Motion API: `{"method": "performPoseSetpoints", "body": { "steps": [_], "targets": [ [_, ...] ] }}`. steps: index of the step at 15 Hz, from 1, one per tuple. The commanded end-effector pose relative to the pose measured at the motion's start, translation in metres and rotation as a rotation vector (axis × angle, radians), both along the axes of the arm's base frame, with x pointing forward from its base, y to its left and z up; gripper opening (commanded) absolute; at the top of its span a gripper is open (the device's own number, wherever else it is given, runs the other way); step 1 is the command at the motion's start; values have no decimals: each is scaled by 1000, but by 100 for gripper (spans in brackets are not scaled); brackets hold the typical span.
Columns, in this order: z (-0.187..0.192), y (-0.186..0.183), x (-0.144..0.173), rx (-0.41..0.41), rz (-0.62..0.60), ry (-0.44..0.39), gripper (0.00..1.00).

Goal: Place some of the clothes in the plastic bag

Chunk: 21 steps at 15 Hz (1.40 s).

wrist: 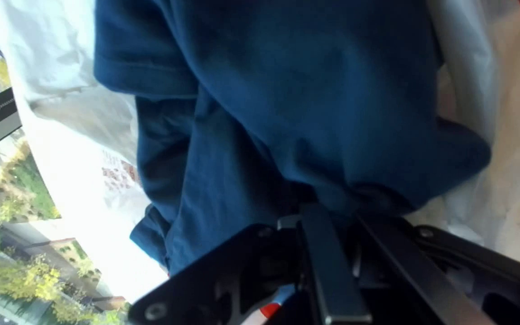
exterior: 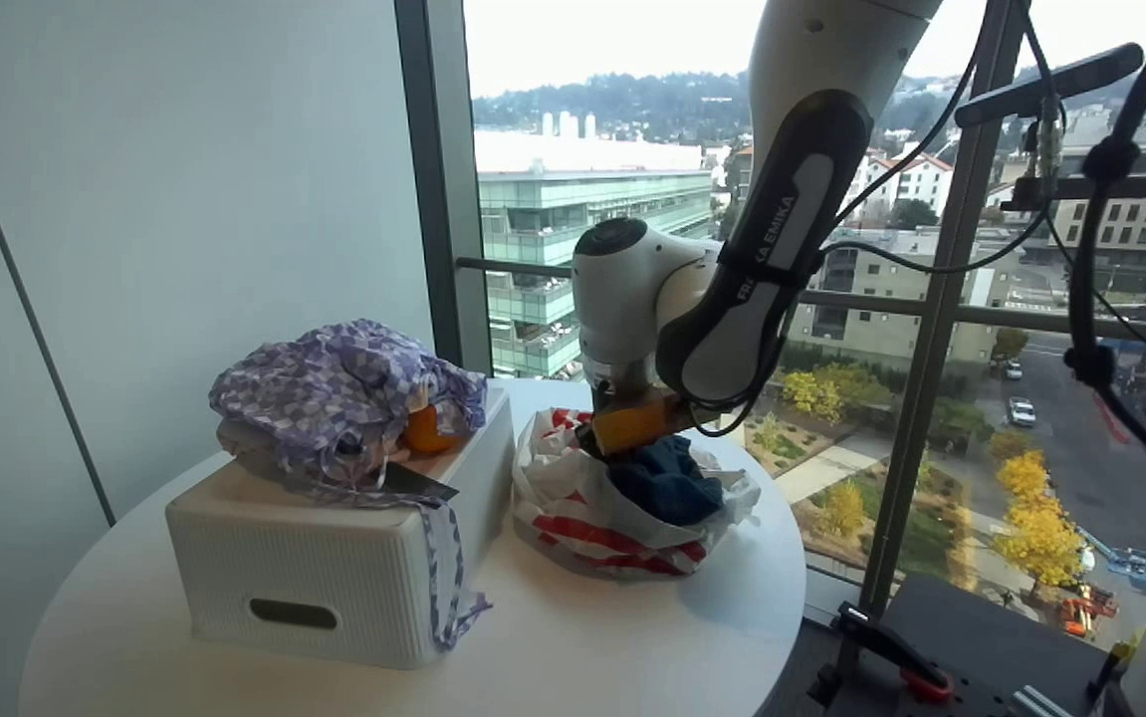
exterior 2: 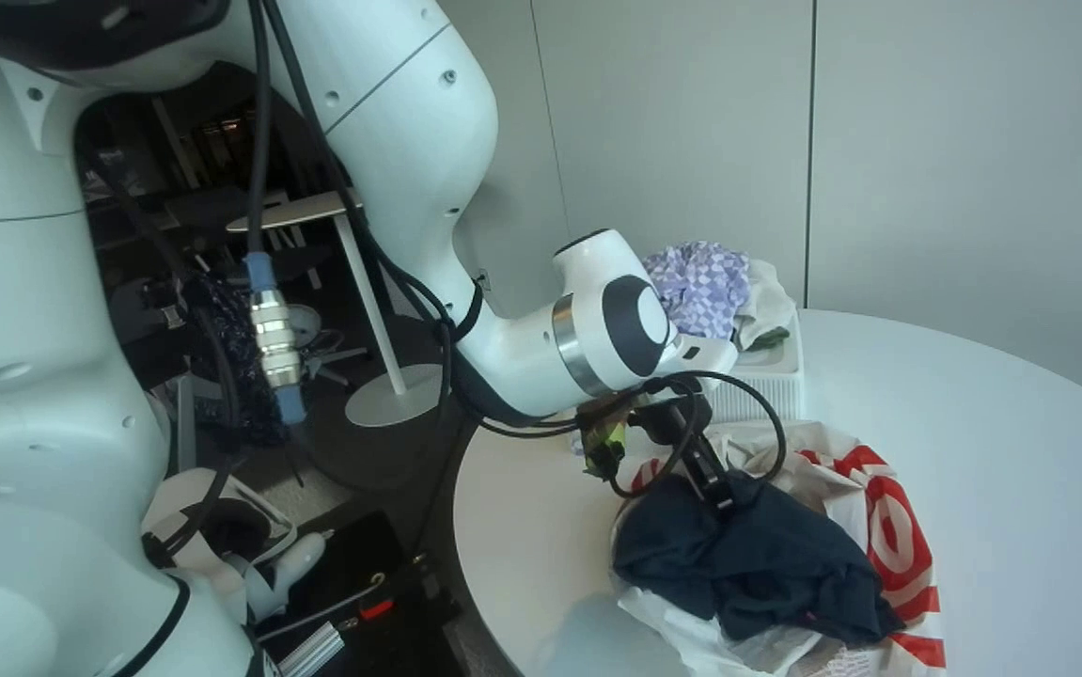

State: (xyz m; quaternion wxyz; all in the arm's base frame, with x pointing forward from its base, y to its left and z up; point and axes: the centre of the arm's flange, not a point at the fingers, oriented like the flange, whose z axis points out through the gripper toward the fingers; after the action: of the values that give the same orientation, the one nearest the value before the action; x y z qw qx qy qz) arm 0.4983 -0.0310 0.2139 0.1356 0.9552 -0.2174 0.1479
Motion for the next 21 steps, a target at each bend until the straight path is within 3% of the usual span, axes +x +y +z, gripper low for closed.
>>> {"method": "performPoseSetpoints", "body": {
  "steps": [1,5,6,8,12,16,18,21],
  "targets": [
    [-6,-2,37,-57,23,-58,13],
    [-31,5,36,-35,20,-16,11],
    [-36,5,33,-34,11,-4,36],
    [-32,2,25,-40,-18,-4,38],
    [37,-9,-1,-149,-60,-77,69],
    [115,-8,-17,-194,-139,-153,97],
    [152,0,-32,-207,-141,-160,100],
    [191,46,-55,-151,-18,-191,100]
  ]
}}
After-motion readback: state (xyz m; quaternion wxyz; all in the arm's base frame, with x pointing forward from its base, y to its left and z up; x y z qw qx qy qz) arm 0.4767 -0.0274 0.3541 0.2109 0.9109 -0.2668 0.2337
